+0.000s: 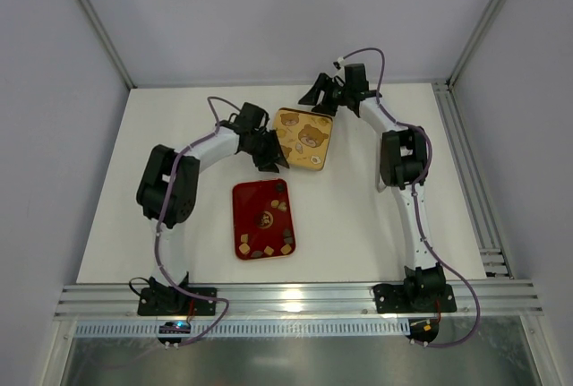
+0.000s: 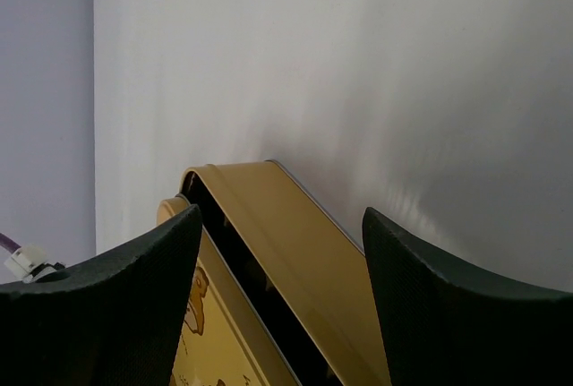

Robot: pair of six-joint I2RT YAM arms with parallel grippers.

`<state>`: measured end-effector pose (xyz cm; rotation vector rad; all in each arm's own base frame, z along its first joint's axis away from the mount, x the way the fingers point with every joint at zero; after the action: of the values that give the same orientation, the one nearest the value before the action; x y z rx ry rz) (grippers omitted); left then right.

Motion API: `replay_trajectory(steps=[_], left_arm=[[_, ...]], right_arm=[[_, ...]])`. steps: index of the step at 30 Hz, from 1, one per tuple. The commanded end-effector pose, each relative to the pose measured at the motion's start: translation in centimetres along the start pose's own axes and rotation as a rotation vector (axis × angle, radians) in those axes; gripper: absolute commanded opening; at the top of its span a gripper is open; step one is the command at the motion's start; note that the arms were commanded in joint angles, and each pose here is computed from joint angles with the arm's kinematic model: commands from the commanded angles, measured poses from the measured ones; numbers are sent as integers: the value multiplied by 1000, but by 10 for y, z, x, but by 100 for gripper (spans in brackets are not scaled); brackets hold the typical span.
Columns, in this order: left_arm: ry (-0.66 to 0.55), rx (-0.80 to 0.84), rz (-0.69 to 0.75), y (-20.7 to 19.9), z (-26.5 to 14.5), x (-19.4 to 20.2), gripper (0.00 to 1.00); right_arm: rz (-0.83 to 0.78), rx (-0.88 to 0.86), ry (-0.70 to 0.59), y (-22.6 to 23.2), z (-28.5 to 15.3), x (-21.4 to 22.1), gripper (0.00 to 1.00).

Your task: Pack the chocolate

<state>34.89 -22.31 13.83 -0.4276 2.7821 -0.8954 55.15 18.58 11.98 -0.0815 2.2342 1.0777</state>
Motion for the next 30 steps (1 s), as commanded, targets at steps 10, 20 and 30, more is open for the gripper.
replay_trajectory(steps=[10,20,30], left_arm=[[-52,35,42,-22,5,-24,41],[-66,25,44,-25,1,-33,41],[-83,22,33,-21,-8,-43,41]], right_arm=[[-36,-93,12,21,-15,1,73],[-15,-104,27,25,-29,20,73],[46,-126,9,29,-44,43,73]])
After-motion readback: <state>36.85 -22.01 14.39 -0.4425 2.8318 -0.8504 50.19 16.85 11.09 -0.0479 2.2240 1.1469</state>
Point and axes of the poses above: each gripper's point midway between its finger pads, its own z axis out along the fingers, its own y axis along the line the jaws close on, x = y × z, the point moved 10 cm from there along -z, back along the fingers, and after that the axes turned 8 degrees about -z, right-handed, at the moved point
